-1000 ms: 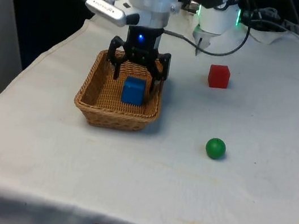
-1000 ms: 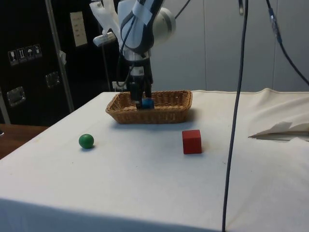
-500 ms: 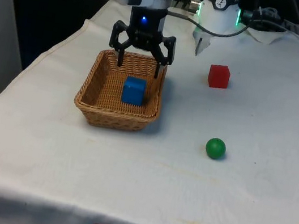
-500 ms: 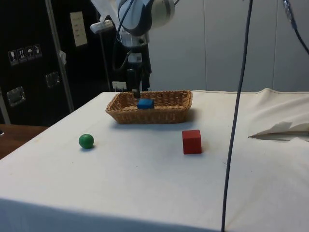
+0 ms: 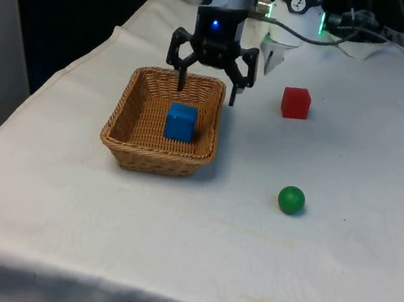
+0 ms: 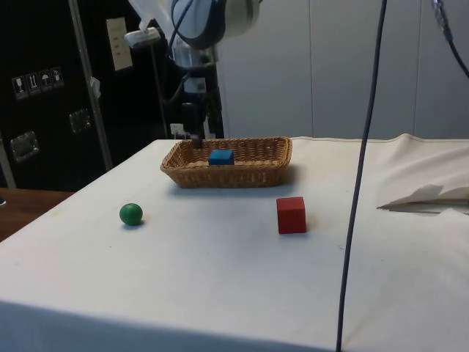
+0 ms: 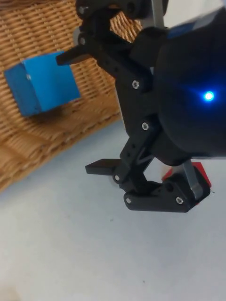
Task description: Place all non-red objects into the basket.
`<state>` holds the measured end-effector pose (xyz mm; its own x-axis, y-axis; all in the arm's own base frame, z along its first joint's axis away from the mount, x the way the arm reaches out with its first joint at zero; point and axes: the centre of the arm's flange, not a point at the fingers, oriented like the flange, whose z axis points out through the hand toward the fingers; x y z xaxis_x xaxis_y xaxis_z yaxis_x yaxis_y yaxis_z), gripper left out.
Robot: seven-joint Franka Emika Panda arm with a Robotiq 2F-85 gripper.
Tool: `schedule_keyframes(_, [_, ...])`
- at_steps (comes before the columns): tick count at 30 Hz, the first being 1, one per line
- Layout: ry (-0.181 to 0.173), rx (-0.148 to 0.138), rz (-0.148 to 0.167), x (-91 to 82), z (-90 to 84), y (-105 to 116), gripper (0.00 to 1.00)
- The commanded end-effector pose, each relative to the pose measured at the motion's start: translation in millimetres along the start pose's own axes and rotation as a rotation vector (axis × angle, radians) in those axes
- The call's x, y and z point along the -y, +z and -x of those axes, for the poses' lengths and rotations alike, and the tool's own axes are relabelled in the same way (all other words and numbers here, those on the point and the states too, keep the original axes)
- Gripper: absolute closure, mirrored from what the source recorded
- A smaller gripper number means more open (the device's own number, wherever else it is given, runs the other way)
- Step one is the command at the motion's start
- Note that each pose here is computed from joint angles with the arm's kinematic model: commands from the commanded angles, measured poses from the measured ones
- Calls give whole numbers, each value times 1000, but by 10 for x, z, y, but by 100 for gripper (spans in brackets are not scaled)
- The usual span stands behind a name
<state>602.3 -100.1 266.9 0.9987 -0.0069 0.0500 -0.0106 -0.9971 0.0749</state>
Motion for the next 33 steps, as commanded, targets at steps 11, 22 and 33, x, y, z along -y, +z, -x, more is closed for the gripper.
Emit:
schedule_keyframes(11, [2,-8,-15,268,-75,-152,0])
schedule_keyframes(22, [1,-16,-30,523,-123,-170,0])
schedule_keyframes(33, [4,-26,-47,821,-240,-186,0])
